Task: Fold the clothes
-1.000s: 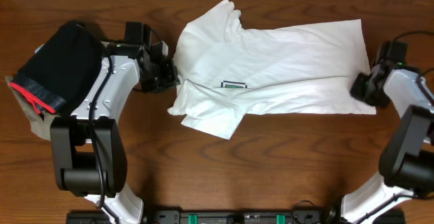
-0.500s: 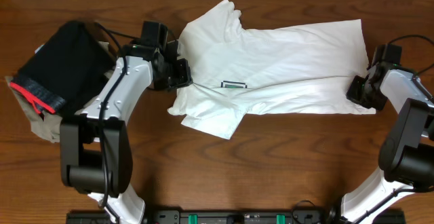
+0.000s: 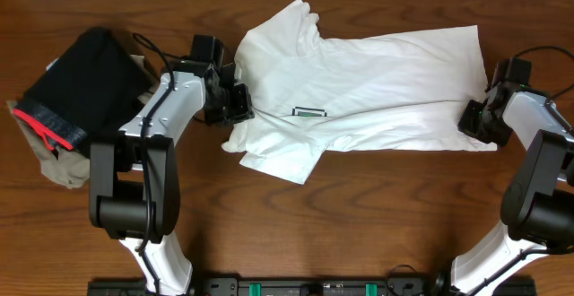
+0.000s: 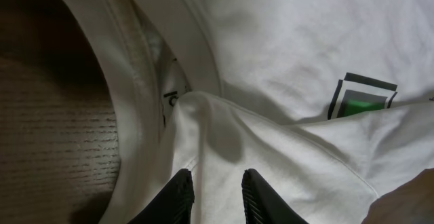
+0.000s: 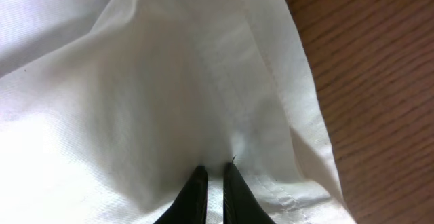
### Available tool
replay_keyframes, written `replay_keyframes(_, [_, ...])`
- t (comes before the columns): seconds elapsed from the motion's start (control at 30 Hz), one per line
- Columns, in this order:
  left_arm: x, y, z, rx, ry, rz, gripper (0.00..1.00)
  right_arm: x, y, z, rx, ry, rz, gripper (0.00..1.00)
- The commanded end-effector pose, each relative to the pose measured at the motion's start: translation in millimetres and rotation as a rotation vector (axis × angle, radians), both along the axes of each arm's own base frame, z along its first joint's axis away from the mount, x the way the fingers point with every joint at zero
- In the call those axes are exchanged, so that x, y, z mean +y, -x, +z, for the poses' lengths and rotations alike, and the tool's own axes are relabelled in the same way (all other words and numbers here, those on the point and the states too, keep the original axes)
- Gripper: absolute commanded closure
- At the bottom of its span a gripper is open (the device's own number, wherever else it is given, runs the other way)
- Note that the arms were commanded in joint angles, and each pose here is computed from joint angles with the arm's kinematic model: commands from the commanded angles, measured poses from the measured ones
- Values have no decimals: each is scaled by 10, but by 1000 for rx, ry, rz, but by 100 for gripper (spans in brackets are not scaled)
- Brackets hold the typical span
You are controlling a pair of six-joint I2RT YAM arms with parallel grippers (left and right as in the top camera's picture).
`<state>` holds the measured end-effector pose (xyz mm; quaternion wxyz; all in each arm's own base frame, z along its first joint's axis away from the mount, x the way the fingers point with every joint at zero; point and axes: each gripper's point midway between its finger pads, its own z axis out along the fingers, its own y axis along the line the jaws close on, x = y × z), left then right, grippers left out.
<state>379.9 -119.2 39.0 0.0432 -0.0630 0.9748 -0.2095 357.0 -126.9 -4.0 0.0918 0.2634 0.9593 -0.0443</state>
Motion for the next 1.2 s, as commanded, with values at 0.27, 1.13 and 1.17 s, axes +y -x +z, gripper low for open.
replay_keyframes(0.27, [-2, 25, -186, 48, 5, 5, 72, 94, 193, -300, 96, -41, 5, 92])
replay_keyframes(1.13, [-225, -213, 404, -176, 130, -122, 94, 92, 195, -299, 97, -40, 5, 94])
replay_keyframes(1.17, [-230, -252, 500, -213, 132, -123, 94, 88, 196, -299, 97, -37, 5, 94])
